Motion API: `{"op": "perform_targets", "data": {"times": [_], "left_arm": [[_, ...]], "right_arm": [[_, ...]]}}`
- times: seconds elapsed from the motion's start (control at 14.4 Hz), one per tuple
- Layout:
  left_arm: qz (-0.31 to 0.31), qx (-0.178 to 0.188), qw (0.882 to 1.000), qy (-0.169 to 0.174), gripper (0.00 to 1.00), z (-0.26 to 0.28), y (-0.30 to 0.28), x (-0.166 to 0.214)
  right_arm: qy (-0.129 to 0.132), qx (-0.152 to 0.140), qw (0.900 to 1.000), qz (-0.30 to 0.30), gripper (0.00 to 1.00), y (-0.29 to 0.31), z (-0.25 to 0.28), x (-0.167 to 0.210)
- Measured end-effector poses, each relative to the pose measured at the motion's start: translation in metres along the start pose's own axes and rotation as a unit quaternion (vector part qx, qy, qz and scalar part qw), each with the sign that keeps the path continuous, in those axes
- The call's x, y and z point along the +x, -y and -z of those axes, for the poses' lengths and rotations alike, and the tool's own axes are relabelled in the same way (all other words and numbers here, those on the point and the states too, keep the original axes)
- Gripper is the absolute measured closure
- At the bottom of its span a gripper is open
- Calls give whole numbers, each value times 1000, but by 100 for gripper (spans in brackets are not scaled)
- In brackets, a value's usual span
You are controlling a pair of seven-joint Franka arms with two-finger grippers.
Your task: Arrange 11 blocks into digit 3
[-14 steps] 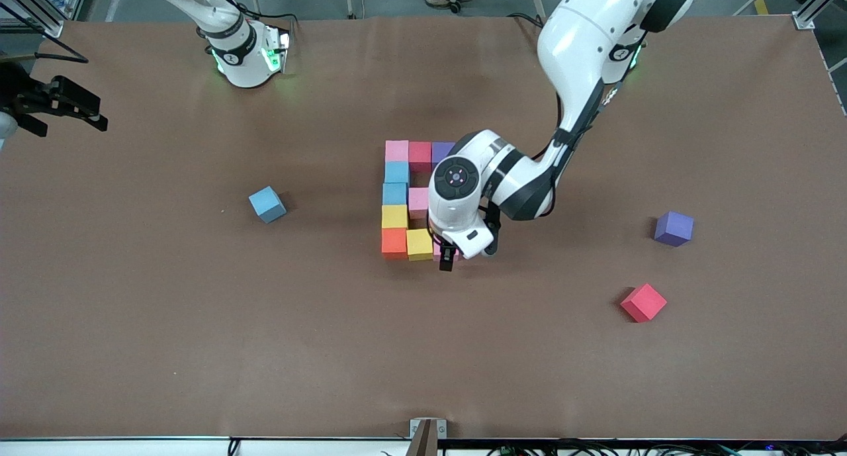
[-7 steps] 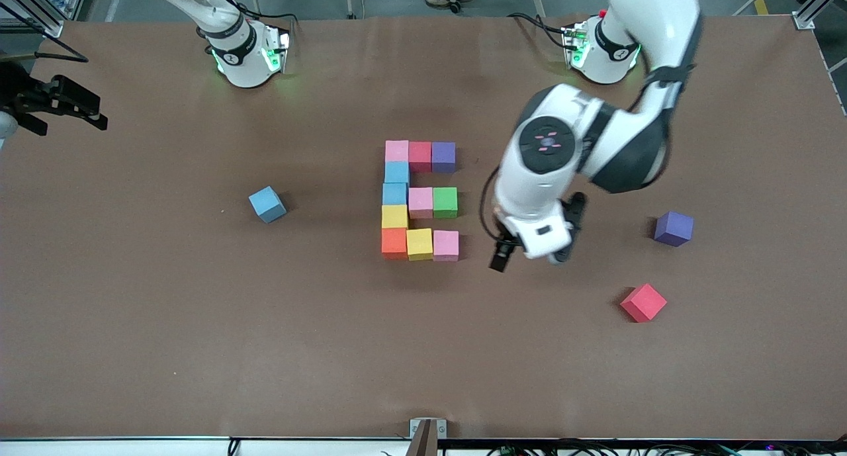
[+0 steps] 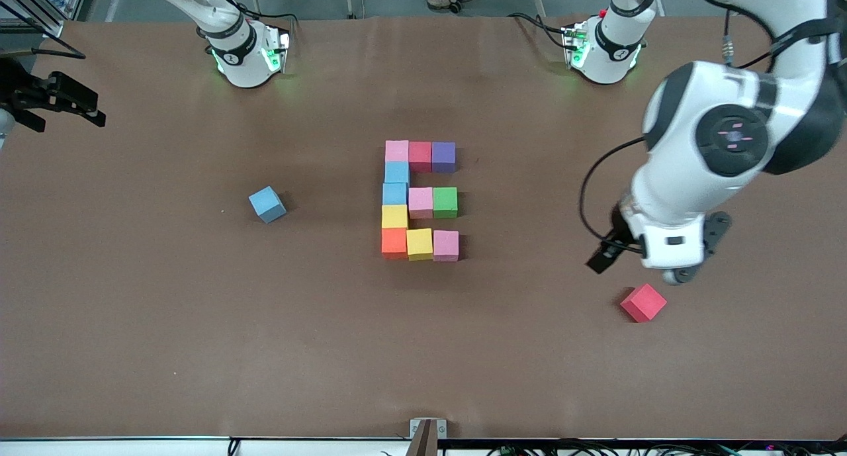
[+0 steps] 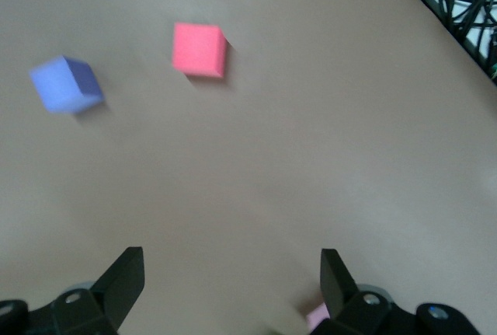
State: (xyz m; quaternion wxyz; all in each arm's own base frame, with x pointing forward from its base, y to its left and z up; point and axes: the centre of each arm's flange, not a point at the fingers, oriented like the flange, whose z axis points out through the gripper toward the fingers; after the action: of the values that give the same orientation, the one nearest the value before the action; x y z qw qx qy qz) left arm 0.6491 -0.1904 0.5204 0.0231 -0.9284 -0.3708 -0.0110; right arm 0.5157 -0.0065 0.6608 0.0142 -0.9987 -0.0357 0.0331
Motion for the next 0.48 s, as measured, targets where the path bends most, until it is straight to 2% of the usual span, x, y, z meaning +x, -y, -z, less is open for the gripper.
{"op": "perform_targets", "data": {"times": [0.28,0.48], "left_arm": [[-92,1,996,-3,0,44,63,48],[-172,7,985,-1,0,73,98,57]], "right_arm": [[0,0,1000,0,0,0,0,0],[-1,0,1000,0,0,0,0,0]]}}
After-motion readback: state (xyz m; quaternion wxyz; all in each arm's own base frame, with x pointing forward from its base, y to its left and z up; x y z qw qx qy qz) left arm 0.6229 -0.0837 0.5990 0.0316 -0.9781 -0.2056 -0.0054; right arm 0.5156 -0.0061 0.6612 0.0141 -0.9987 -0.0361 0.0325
